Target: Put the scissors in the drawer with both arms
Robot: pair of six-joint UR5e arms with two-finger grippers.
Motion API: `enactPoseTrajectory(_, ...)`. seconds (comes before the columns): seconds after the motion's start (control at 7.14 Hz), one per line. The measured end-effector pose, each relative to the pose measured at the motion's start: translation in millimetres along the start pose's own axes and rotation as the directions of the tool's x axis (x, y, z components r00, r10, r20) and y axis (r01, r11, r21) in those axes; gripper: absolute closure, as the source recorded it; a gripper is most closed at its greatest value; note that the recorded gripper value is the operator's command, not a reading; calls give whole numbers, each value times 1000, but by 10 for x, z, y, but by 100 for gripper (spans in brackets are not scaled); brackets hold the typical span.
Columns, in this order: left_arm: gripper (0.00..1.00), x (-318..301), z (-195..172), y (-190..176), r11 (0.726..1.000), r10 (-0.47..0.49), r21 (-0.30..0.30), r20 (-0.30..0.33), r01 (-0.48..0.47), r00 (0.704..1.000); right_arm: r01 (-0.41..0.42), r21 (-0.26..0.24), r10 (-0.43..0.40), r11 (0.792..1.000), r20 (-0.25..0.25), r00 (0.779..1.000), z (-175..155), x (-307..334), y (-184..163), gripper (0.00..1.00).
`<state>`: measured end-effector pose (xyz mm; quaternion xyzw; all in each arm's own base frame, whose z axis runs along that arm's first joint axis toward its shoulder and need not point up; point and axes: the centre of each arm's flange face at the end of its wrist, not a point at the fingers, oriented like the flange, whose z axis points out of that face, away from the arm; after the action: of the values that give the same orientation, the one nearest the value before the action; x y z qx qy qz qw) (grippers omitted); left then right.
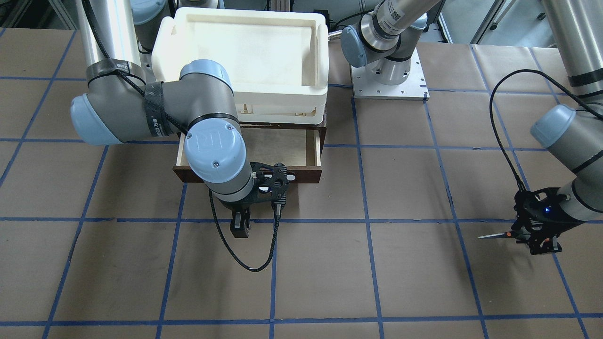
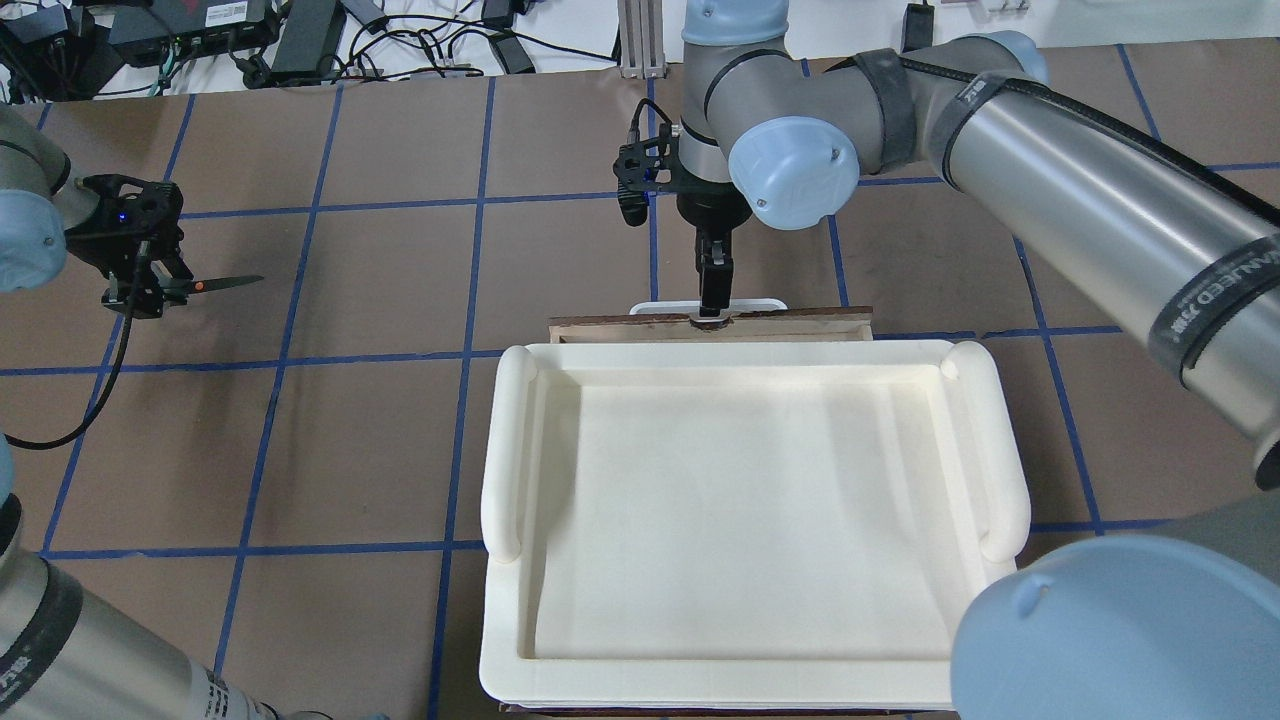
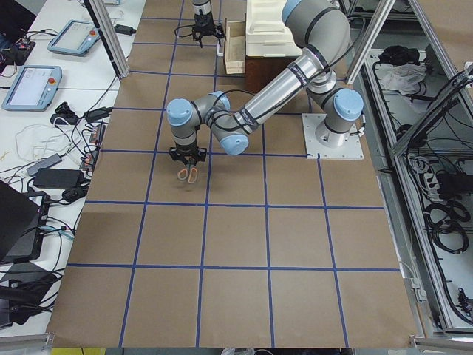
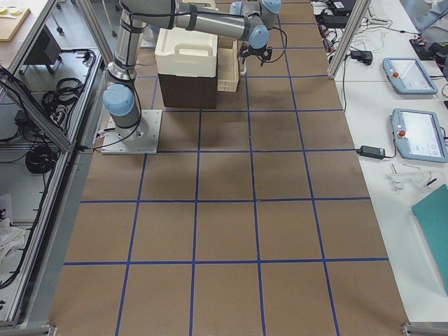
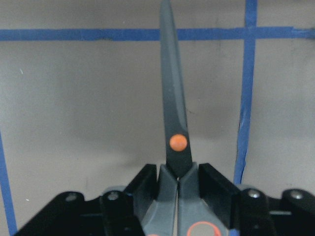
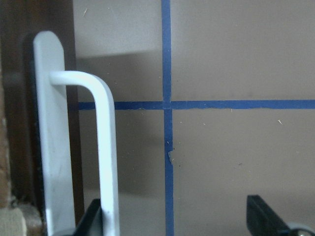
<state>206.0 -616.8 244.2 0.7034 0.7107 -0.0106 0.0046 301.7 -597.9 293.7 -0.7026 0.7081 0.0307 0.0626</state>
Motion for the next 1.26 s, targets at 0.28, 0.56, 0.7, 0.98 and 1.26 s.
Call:
enactPoseTrajectory(0.28, 100, -23, -13, -70, 1000, 12, -7, -1, -12, 1000, 8, -2, -8, 1000, -11, 1000, -28, 85, 24, 0)
enactPoseTrajectory(0.56, 100, -71, -37, -193, 999, 33, -12, 3, -33, 999, 2, 2, -2, 1000, -31, 1000, -113, 187, 80, 0)
enactPoseTrajectory(0.7, 100, -81, -46, -212, 999, 37, -12, 5, -37, 999, 1, 4, -1, 1000, -37, 999, -130, 218, 100, 0)
enactPoseTrajectory(0.98, 100, -90, -54, -219, 999, 39, -13, 7, -39, 999, 4, 12, -3, 1000, -59, 998, -76, 315, 93, 0)
enactPoseTrajectory(1.26, 100, -94, -73, -220, 999, 40, -16, 9, -40, 999, 5, 19, -4, 1000, -68, 998, -13, 400, 76, 0)
